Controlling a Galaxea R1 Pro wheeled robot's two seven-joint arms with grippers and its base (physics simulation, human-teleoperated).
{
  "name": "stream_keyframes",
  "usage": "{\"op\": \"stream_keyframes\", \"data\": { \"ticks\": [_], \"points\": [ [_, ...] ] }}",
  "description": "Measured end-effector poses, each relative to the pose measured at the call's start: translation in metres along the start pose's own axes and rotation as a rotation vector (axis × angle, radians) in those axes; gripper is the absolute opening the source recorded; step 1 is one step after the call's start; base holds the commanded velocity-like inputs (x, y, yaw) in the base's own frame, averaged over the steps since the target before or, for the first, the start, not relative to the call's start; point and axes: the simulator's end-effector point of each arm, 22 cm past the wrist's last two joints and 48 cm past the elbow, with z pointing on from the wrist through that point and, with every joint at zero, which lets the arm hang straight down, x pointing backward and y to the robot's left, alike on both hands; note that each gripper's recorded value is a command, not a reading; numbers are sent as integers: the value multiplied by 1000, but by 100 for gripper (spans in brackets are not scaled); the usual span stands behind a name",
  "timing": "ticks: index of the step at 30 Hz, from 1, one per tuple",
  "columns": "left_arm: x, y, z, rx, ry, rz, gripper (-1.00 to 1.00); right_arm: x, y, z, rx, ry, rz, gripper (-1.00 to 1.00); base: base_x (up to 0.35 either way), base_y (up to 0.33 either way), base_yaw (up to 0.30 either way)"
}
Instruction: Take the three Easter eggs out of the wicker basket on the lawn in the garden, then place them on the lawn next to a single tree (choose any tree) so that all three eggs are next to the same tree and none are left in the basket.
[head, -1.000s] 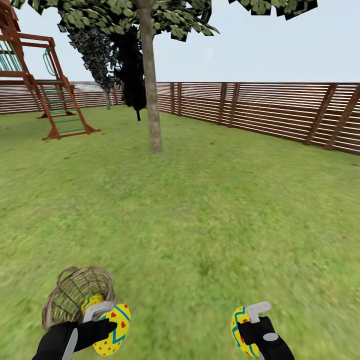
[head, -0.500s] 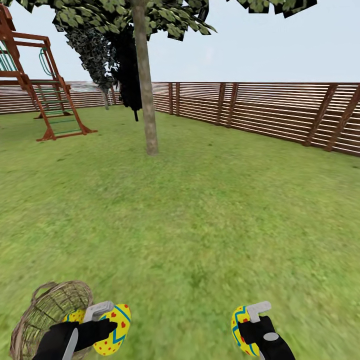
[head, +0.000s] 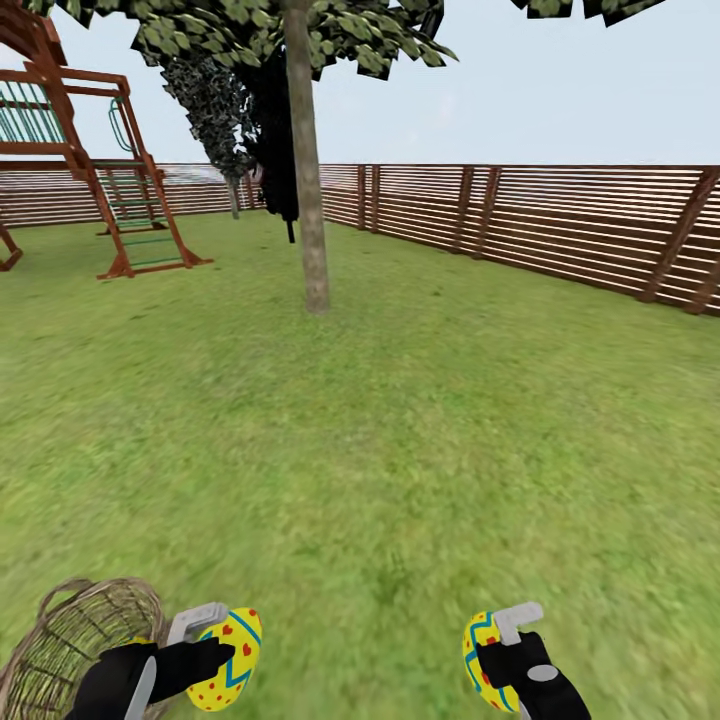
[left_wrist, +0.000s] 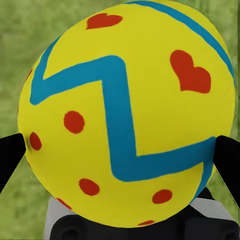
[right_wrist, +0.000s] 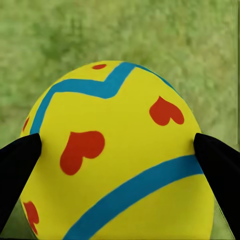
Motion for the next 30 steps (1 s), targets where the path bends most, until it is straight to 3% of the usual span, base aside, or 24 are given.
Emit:
{"op": "stream_keyframes", "data": {
  "ticks": [30],
  "points": [
    [2, 0, 1, 0, 6, -2, -100, 0, 0, 0, -1, 0, 2, -100, 265, -239, 6]
  ]
}}
